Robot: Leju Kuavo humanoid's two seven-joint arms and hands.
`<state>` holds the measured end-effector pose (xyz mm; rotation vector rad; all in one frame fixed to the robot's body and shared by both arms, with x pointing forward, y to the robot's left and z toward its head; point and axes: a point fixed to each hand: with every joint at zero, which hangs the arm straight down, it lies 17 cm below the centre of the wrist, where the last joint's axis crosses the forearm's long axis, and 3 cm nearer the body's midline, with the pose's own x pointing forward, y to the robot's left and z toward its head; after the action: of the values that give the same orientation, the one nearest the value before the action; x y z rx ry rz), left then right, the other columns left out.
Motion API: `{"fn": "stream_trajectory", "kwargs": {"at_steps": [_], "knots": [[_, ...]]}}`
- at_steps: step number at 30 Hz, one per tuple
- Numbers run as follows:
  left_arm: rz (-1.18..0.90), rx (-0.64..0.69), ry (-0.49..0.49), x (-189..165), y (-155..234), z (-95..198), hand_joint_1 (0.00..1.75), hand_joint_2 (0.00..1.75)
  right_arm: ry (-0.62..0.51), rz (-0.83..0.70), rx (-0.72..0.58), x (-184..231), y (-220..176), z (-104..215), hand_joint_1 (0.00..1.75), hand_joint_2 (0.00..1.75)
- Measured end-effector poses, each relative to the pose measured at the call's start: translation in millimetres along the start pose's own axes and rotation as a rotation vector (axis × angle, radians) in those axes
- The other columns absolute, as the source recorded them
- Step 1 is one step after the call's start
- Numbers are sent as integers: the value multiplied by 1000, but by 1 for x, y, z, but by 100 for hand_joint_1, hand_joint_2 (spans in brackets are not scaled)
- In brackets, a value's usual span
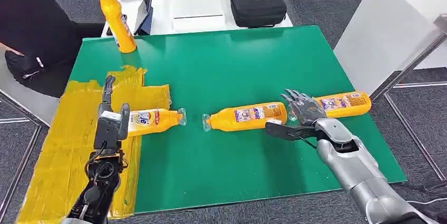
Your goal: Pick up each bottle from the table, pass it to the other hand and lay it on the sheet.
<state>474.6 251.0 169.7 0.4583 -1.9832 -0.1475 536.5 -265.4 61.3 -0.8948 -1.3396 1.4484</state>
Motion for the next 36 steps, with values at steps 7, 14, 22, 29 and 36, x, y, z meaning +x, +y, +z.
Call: {"fn": "stream_trajectory", "kwargs": {"at_steps": [7, 14, 22, 29, 36], "knots": [[17, -2, -2, 3, -5, 1, 0, 0, -16, -16, 20, 8, 9, -1, 0, 175], [31, -5, -8, 8, -9, -2, 0, 0, -24, -18, 27, 20, 15, -5, 0, 175], [42, -9, -7, 10, -13, -2, 0, 0, -27, -3, 22, 25, 12, -10, 0, 175], [58, -20, -2, 11, -21, -3, 0, 0, -35, 22, 29, 39, 7, -25, 0, 175], [69, -25, 2, 10, -25, -5, 0, 0, -30, 38, 69, 47, 16, -31, 0, 175]]}}
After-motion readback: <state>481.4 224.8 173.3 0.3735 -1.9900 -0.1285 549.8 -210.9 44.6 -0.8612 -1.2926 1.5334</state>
